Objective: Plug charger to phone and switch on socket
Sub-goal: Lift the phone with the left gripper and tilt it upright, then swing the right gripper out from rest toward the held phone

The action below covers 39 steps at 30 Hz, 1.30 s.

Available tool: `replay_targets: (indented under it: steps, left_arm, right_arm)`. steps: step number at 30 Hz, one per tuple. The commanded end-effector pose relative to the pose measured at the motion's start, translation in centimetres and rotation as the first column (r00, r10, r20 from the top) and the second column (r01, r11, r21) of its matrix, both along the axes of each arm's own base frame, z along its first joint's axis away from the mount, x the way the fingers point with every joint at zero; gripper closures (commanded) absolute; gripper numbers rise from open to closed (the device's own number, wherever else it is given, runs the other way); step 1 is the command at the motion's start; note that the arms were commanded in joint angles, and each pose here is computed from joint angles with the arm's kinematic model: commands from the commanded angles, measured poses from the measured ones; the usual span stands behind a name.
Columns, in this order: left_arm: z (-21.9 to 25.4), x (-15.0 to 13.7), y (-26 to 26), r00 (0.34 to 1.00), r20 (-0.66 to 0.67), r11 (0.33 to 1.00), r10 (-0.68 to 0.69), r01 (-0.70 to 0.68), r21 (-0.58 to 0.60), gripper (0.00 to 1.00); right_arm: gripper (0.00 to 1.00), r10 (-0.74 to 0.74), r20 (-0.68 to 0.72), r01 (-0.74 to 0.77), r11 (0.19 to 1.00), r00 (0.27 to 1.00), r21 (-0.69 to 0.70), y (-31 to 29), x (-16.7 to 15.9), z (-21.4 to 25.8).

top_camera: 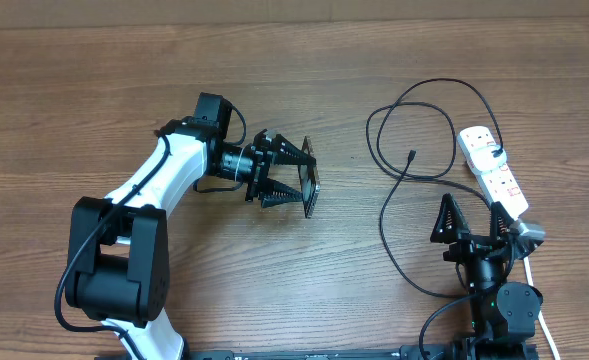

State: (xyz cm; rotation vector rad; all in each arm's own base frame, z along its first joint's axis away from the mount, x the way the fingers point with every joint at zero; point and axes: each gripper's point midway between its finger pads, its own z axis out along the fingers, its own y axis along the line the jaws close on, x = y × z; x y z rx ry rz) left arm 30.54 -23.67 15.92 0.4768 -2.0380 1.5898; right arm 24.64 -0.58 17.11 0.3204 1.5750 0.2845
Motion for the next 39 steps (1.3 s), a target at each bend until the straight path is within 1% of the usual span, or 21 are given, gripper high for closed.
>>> replay_targets:
  steps: [1, 6, 12, 19, 21, 23, 25, 27, 29, 32, 34, 36, 37, 39]
  left_arm:
    - [1.4, 0.6, -0.1, 1.0, -0.006, 0.998, 0.0, 0.0, -0.06, 0.42]
    - [1.4, 1.0, -0.1, 0.999, 0.033, 0.998, 0.0, 0.002, -0.064, 0.41]
    - [1.2, 1.8, -0.2, 0.993, 0.115, 0.999, 0.006, 0.0, -0.053, 0.42]
    - [1.2, 2.7, -0.4, 0.971, 0.239, 0.998, 0.005, 0.01, -0.061, 0.42]
    - [0.9, 2.9, -0.3, 0.962, 0.274, 0.999, 0.004, 0.009, -0.046, 0.42]
    - [0.6, 3.0, -0.3, 0.955, 0.297, 0.999, 0.002, 0.009, -0.035, 0.42]
    - [0.5, 3.0, -0.3, 0.948, 0.32, 0.999, -0.001, 0.012, -0.031, 0.42]
    - [0.5, 3.0, -0.3, 0.94, 0.34, 0.999, -0.004, 0.016, -0.031, 0.42]
    - [0.5, 3.0, -0.3, 0.931, 0.365, 0.999, -0.008, 0.022, -0.034, 0.42]
    - [0.3, 3.1, -0.3, 0.924, 0.382, 0.999, -0.011, 0.022, -0.026, 0.43]
    - [0.1, 3.2, -0.2, 0.923, 0.384, 1.0, -0.011, 0.017, -0.012, 0.42]
    - [-0.1, 3.3, -0.2, 0.922, 0.386, 1.0, -0.011, 0.013, -0.002, 0.42]
    - [-0.2, 3.3, -0.2, 0.922, 0.387, 1.0, -0.011, 0.011, 0.002, 0.42]
    - [-0.1, 3.3, -0.2, 0.922, 0.386, 1.0, -0.011, 0.011, 0.002, 0.42]
  right_arm:
    - [0.0, 0.006, 0.006, -0.006, 1.0, 1.0, -0.008, 0.1, 0.0, -0.1]
    - [0.0, 0.006, 0.006, -0.006, 1.0, 1.0, -0.008, 0.1, 0.0, -0.1]
    - [0.0, 0.006, 0.006, -0.006, 1.0, 1.0, -0.008, 0.1, 0.0, -0.1]
    - [0.0, 0.008, 0.005, -0.008, 1.0, 1.0, -0.002, 0.2, 0.0, -0.1]
    - [0.0, 0.041, 0.007, -0.041, 0.998, 0.999, 0.047, 0.8, 0.0, -0.1]
    - [0.0, 0.136, 0.019, -0.137, 0.973, 0.991, 0.183, 2.5, -0.1, 0.1]
    - [0.0, 0.269, 0.033, -0.265, 0.91, 0.963, 0.319, 4.8, -0.6, 0.4]
    - [0.0, 0.43, 0.039, -0.404, 0.809, 0.902, 0.427, 7.7, -1.6, 0.6]
    - [0.0, 0.604, 0.038, -0.545, 0.688, 0.796, 0.479, 10.7, -3.5, 0.6]
    - [0.0, 0.744, 0.034, -0.659, 0.57, 0.668, 0.491, 13.1, -5.7, 0.4]
    - [0.0, 0.78, 0.021, -0.681, 0.531, 0.625, 0.504, 13.8, -6.4, 0.1]
    - [0.0, 0.791, 0.022, -0.7, 0.528, 0.612, 0.481, 13.9, -6.6, 0.1]
    - [0.0, 0.792, 0.022, -0.717, 0.54, 0.61, 0.441, 13.9, -6.6, 0.1]
    - [0.0, 0.799, 0.019, -0.762, 0.567, 0.602, 0.314, 14.0, -6.7, 0.0]
